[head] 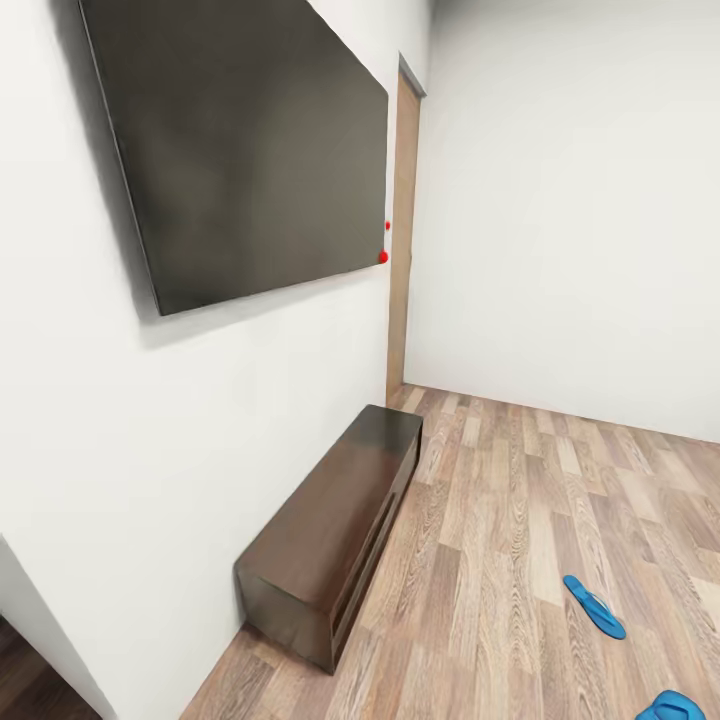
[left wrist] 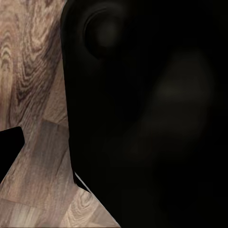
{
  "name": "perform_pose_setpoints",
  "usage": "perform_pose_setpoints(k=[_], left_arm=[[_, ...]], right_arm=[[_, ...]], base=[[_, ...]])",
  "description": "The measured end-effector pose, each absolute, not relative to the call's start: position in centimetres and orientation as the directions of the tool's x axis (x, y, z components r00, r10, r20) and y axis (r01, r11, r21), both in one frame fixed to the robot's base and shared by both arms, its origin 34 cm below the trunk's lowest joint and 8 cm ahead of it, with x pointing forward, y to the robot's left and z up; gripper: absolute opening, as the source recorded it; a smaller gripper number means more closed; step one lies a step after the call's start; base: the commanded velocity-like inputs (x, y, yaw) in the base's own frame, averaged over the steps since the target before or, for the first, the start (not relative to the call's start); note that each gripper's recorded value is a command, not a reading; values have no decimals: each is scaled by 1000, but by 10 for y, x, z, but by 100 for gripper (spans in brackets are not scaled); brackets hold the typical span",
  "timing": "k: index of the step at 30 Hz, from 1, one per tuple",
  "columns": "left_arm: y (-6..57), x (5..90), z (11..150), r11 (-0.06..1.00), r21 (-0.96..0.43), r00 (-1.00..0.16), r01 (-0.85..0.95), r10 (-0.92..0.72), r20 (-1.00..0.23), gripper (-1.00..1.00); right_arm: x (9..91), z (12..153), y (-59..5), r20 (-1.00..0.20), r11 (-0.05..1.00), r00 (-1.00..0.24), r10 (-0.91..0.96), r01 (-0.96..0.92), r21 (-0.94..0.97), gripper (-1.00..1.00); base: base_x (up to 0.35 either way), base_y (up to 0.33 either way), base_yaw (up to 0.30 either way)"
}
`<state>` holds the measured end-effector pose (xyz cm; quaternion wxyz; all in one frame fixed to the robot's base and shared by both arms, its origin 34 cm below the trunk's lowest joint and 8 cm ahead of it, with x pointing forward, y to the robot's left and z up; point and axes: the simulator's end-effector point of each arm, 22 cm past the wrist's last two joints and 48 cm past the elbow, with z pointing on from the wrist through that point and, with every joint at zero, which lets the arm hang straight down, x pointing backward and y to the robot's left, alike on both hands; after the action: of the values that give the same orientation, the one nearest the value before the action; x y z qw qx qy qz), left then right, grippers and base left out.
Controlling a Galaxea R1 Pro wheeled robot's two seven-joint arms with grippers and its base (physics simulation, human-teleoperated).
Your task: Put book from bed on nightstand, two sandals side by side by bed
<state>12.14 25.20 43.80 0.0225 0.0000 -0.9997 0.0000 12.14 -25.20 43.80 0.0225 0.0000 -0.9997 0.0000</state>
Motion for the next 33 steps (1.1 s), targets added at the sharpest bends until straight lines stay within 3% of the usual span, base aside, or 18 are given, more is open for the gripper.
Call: perform_pose_setpoints(k=[33], left_arm=[[257,127,438,1000,8,-999,-4,-5,35,100]], right_arm=[[121,438,-251,43,1000,-999,9,9,2,100]], base=[[0,0,0]])
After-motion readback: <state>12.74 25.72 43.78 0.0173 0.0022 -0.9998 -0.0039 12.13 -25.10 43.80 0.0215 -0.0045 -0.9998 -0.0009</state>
